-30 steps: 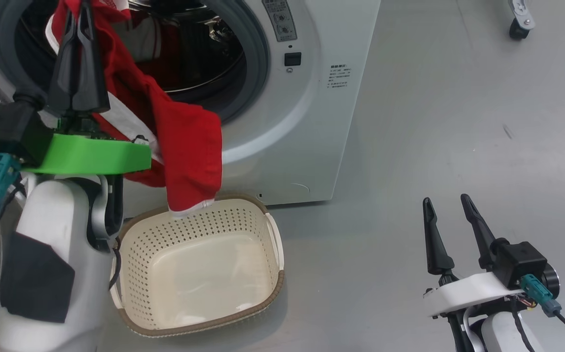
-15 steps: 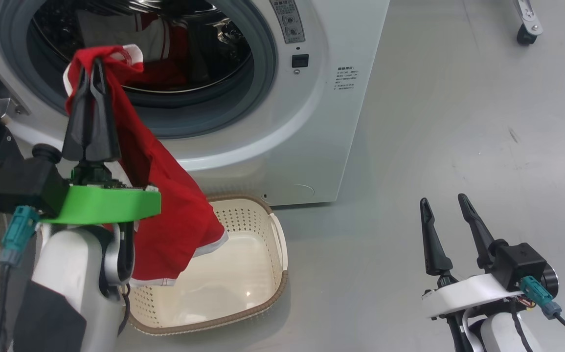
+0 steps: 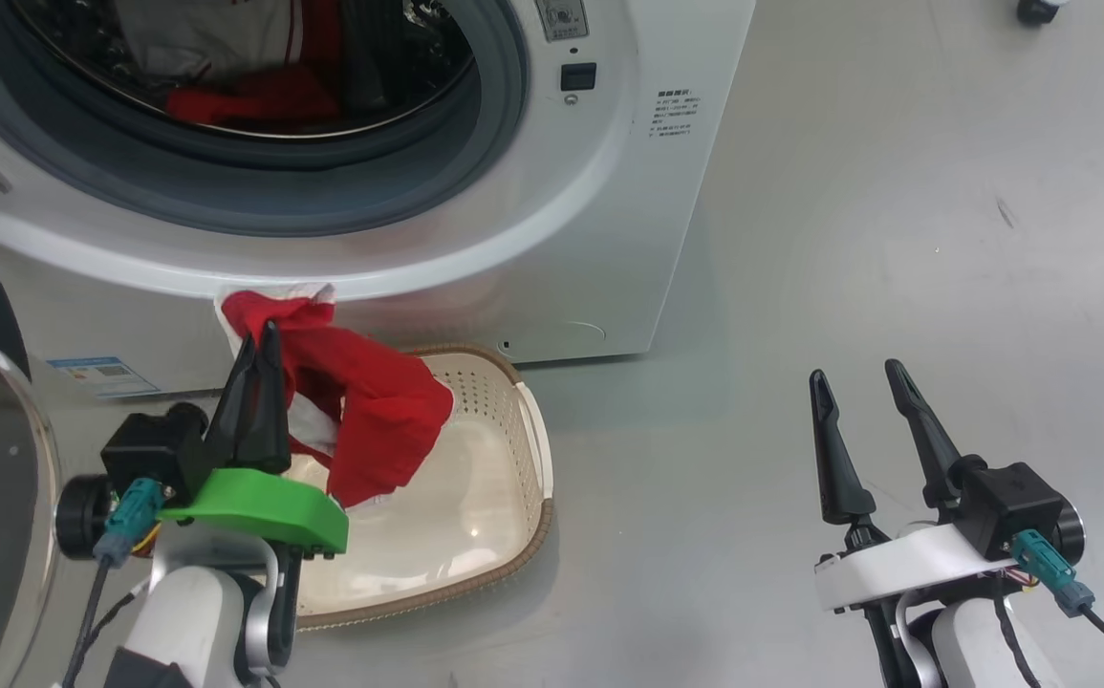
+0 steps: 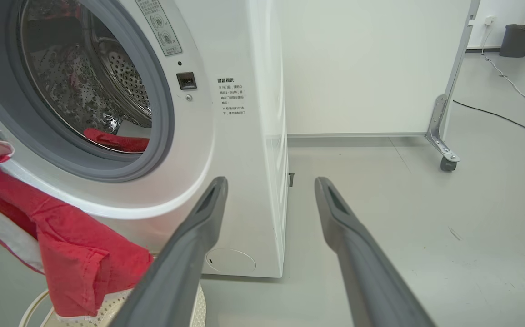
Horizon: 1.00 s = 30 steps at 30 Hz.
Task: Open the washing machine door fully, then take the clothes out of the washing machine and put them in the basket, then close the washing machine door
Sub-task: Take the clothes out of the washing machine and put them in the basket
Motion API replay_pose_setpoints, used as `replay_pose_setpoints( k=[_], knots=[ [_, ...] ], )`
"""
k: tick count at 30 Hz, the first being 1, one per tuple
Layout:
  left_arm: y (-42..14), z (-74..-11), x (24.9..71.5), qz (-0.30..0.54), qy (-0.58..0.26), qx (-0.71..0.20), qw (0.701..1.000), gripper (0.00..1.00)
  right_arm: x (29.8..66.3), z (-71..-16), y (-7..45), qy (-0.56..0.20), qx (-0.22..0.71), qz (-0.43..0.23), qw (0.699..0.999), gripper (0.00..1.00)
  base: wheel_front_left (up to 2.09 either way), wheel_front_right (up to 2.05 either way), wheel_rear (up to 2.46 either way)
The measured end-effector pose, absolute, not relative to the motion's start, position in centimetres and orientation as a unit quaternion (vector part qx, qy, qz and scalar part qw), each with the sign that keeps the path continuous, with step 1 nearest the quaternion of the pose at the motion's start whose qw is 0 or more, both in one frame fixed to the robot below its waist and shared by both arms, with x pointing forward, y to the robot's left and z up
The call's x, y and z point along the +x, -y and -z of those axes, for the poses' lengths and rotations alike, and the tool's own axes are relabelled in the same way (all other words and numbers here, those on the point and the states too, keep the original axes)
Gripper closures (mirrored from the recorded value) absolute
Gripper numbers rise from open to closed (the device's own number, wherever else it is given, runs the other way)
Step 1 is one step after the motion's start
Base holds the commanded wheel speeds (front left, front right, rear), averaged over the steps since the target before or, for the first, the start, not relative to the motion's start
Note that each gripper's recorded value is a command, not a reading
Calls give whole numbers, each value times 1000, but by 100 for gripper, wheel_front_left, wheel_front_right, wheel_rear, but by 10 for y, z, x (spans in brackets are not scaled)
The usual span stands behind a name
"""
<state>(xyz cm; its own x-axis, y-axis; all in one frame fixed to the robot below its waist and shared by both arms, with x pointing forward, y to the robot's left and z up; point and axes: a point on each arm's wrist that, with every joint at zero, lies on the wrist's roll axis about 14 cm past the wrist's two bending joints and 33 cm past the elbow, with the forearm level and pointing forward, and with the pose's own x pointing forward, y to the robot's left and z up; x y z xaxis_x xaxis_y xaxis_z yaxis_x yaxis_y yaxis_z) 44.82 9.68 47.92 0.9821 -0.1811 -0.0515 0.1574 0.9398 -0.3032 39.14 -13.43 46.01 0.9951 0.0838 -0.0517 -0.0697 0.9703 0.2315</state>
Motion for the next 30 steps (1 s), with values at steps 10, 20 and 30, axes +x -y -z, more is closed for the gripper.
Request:
replay_pose_setpoints(
  k=[10,20,30],
  knots=[
    [-93,-388,432,71,-187,-157,967,100,404,-447,133,-45,116,-40,991,0,0,0,0],
    [-89,-321,428,79,-286,-143,944,100,423,-436,131,-51,115,-44,991,0,0,0,0],
    [-78,-267,415,90,-382,-147,908,100,433,-422,132,-65,114,-44,990,0,0,0,0]
  ],
)
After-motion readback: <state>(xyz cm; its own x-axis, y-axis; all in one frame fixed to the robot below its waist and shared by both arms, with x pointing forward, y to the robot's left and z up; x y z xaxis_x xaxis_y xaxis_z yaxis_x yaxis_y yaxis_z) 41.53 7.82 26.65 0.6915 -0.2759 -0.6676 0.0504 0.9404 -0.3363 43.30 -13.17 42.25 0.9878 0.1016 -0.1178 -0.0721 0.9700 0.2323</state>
